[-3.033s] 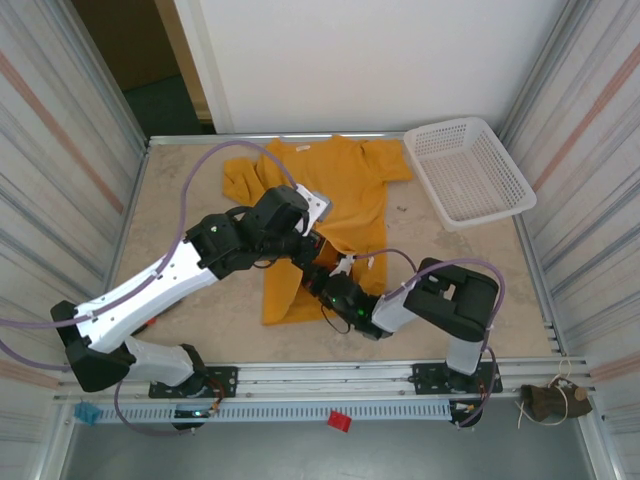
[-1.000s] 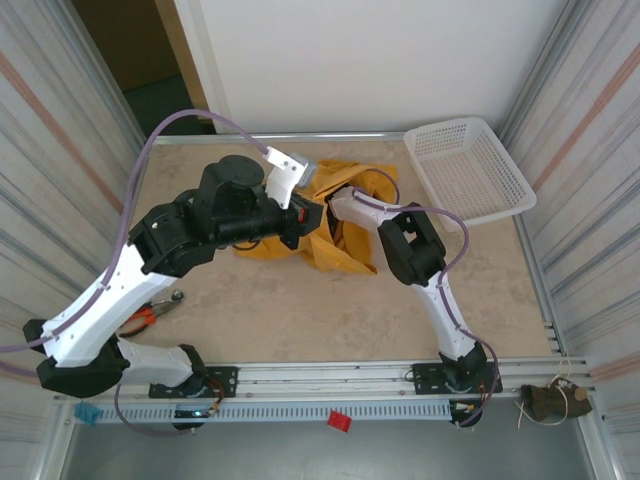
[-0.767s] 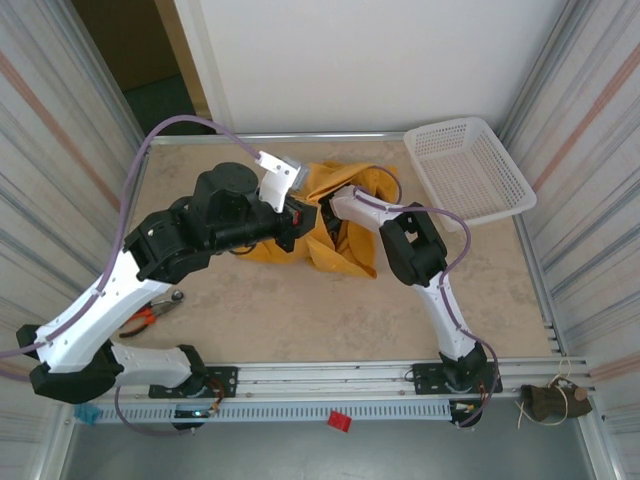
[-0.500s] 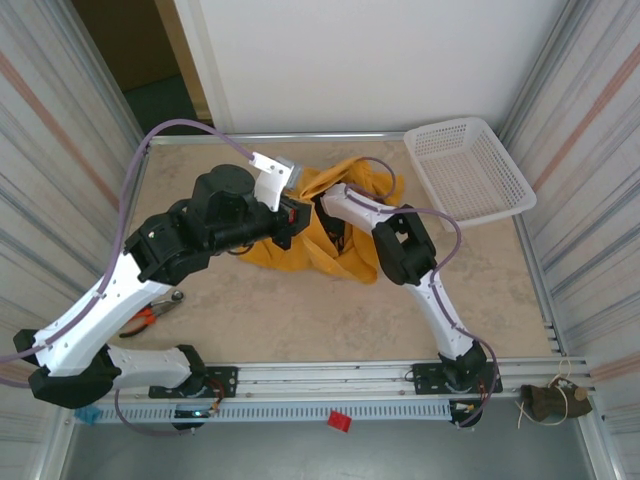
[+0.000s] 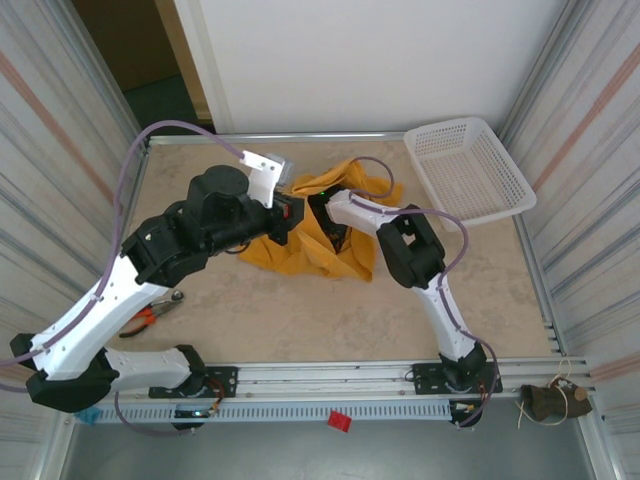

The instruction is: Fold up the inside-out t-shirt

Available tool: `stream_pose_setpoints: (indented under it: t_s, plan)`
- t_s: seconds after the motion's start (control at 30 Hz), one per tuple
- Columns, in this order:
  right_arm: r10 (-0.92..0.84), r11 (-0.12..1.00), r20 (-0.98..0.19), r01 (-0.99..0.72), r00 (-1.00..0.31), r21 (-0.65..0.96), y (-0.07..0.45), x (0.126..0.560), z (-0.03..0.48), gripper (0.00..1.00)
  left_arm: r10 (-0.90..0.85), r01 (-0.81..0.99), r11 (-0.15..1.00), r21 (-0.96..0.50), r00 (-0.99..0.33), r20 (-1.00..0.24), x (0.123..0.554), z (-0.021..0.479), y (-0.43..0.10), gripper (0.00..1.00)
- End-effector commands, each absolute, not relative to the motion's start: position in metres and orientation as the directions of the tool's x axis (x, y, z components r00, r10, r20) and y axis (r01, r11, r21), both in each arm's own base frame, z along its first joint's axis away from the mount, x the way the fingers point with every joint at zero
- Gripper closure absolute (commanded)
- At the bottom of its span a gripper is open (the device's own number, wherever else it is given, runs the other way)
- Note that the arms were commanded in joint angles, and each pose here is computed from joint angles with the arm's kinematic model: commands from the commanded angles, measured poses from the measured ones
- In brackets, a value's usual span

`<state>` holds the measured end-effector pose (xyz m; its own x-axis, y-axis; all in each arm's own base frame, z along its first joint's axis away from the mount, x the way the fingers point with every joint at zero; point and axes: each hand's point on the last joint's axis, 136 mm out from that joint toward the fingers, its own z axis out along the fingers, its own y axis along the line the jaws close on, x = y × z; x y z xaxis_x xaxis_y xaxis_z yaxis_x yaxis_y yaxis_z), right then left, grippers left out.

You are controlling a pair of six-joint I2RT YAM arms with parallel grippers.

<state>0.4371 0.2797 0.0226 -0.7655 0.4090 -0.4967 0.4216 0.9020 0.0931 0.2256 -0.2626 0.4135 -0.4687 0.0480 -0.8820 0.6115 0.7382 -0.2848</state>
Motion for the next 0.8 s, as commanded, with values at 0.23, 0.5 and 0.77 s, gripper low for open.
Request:
stream_pose_setpoints:
  t_s: [0.23, 0.5, 0.77]
  plan:
    - [0.173, 0.892, -0.438, -0.048, -0.882, 0.449, 0.335, 0.417, 0.117, 1.0, -0.246, 0.246, 0.88, -0.405, -0.493, -0.834, 0.308, 0.377, -0.166, 1.0]
    - [0.122, 0.785, -0.493, -0.22, -0.862, 0.579, 0.34, 0.376, 0.221, 1.0, -0.355, 0.03, 0.897, -0.441, -0.543, -0.761, 0.385, 0.325, -0.105, 1.0]
    - [0.111, 0.737, -0.546, -0.3, -0.83, 0.606, 0.333, 0.358, 0.292, 1.0, -0.42, -0.114, 0.888, -0.445, -0.59, -0.689, 0.448, 0.285, -0.062, 1.0]
